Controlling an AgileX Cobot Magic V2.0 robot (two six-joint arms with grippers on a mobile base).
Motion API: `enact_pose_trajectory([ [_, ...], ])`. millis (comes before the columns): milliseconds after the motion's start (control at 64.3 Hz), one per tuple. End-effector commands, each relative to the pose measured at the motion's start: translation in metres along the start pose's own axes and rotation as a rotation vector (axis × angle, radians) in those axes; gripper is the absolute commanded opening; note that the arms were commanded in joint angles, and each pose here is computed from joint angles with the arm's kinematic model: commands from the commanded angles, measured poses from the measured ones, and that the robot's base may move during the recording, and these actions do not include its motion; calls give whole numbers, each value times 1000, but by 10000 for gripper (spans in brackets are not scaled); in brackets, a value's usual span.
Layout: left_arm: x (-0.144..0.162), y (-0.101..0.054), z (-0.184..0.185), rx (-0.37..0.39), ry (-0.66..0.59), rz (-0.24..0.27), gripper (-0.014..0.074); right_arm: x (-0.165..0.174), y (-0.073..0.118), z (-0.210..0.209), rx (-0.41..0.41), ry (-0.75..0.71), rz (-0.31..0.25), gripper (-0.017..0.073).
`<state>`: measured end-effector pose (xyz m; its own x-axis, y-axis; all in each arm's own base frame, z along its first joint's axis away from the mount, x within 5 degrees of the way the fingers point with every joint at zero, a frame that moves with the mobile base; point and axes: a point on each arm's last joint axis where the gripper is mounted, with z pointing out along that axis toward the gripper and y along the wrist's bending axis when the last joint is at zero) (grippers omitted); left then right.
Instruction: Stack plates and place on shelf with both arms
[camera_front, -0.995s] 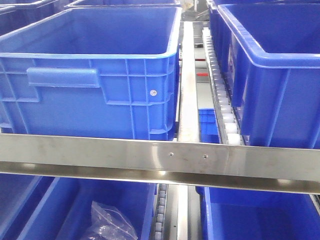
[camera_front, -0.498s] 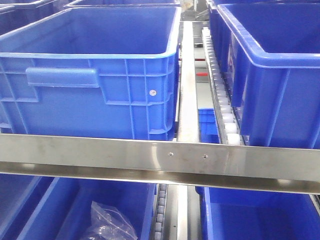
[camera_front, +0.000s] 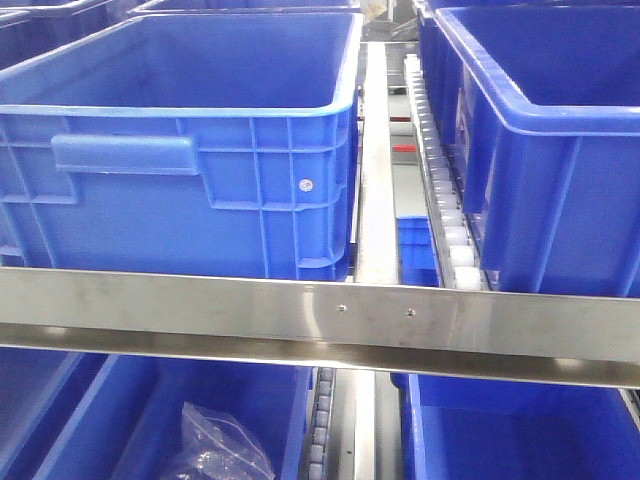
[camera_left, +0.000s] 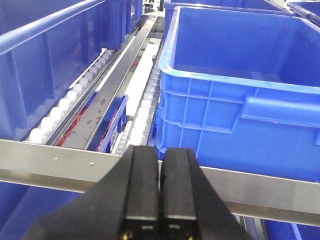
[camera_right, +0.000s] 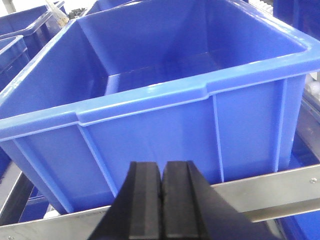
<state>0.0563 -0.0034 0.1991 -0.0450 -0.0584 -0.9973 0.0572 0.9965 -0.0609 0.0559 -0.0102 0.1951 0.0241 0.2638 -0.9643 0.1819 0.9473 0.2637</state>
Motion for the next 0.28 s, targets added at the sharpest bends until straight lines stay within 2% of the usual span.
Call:
enact_pose_trajectory([
  [0,-8,0,-2,4,-106,-21,83,-9,2,-2,-22,-100,-11,47],
  [264,-8,0,-2,4,-107,-21,83,-9,2,-2,-22,-100,-11,47],
])
